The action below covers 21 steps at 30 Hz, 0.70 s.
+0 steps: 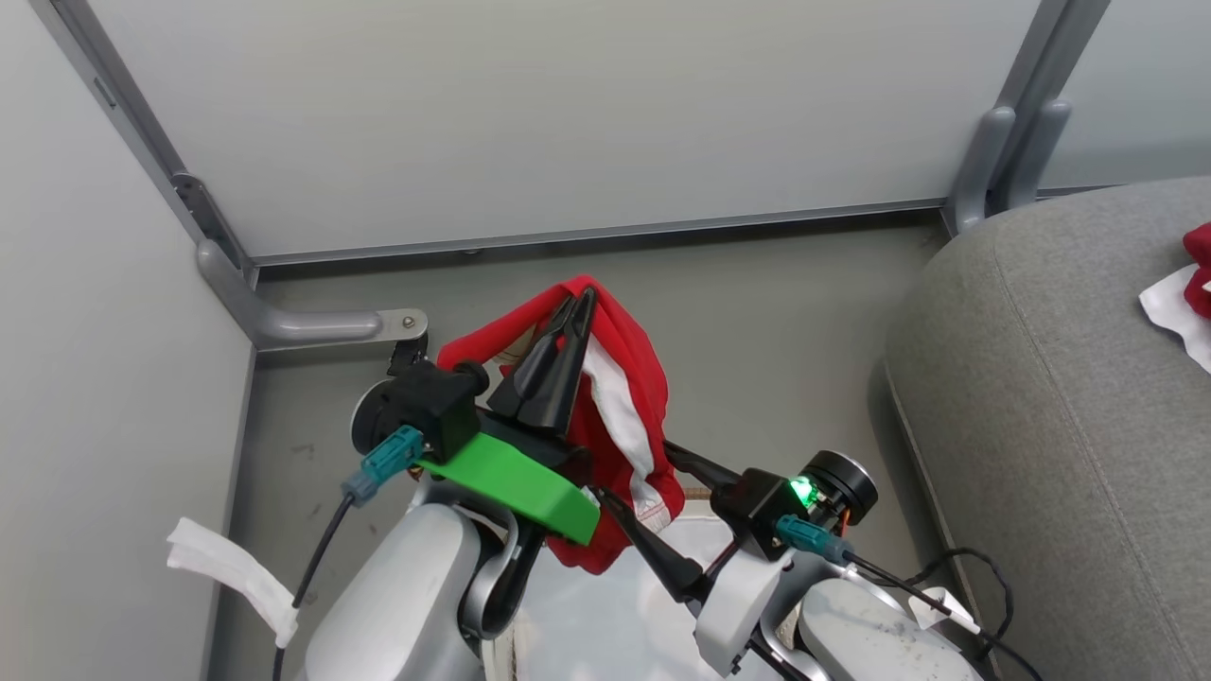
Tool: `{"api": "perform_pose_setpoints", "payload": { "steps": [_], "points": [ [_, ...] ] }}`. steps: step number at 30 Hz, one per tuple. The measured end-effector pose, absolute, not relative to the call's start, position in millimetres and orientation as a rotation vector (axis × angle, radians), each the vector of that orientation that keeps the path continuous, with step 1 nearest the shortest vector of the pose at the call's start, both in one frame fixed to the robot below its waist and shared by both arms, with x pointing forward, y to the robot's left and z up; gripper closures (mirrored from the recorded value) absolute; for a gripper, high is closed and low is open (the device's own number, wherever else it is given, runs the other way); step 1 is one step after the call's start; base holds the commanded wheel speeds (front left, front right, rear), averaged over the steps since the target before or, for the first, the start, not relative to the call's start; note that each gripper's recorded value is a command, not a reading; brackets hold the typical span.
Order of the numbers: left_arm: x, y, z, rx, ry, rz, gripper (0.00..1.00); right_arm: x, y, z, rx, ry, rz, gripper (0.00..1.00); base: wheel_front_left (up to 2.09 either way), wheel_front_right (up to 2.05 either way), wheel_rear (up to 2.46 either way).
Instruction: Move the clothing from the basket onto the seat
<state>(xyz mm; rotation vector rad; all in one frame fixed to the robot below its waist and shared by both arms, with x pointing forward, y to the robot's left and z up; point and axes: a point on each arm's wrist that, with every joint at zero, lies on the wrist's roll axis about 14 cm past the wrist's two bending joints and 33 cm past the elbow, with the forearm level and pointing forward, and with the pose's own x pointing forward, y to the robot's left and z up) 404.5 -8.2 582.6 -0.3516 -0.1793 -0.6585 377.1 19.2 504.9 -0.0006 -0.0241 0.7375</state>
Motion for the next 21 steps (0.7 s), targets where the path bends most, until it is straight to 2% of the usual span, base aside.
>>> {"api": "perform_pose_setpoints", "payload": {
  "steps": [10,11,12,13,21],
  "points": [
    [396.2,-13.6,583.1,-0.365,-0.167,-0.676,1.0,382.7,30.4,489.8,-0.036,0.021,0.759,0.0,0.0,0.0,0.0],
    [395.6,-13.6,582.7,-0.364,-0.166,-0.677,1.0,382.9,31.6,490.1,-0.031,0.022,0.761,0.24,0.0,0.0,0.0],
    [395.0,-13.5,582.1,-0.366,-0.163,-0.676,1.0,383.1,33.4,490.7,-0.023,0.023,0.765,0.7,0.0,0.0,0.0],
    [394.9,-12.8,581.5,-0.368,-0.161,-0.674,1.0,383.2,35.0,490.9,-0.008,0.026,0.767,1.0,0.0,0.0,0.0],
    [397.6,-9.4,578.7,-0.371,-0.155,-0.661,1.0,385.4,37.5,486.5,0.038,0.057,0.765,1.0,0.0,0.0,0.0]
  ]
}}
